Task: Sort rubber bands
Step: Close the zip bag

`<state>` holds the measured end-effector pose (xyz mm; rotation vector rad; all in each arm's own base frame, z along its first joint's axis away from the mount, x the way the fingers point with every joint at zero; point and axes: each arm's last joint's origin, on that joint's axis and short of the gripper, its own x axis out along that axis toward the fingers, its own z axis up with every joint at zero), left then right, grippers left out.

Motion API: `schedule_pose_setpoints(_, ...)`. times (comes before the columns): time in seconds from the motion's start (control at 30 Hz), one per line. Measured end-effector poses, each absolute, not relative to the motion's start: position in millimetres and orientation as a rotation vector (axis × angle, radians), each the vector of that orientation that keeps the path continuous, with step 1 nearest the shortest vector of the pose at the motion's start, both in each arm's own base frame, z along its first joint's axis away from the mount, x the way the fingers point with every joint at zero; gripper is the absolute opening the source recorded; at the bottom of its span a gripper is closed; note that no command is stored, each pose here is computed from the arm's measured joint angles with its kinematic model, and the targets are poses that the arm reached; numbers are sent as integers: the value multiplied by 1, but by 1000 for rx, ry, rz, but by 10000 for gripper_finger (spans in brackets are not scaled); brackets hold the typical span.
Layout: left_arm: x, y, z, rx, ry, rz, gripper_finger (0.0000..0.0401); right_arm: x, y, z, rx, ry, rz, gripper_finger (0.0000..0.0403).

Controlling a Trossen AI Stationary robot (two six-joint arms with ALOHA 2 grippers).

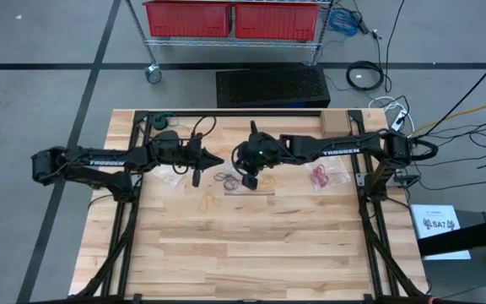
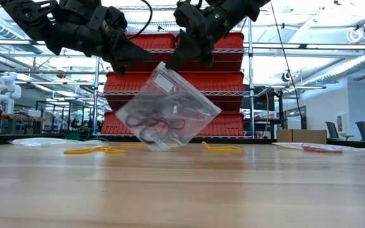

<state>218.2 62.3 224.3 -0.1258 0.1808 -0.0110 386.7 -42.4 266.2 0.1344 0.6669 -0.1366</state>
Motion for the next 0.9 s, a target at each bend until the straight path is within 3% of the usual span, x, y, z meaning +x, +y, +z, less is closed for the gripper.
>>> schedule_pose_setpoints(0.2, 218, 62, 222, -164, 200, -10, 19, 387, -42, 270, 128, 640, -134, 4)
schedule_pose_setpoints(0.6, 225, 62, 221, -286, 169, -11, 143, 387, -34, 278, 107, 618, -108, 4)
schedule_pose_setpoints(0.9, 238, 58, 216, -292, 203, -41, 156, 387, -35, 278, 107, 616, -109, 4)
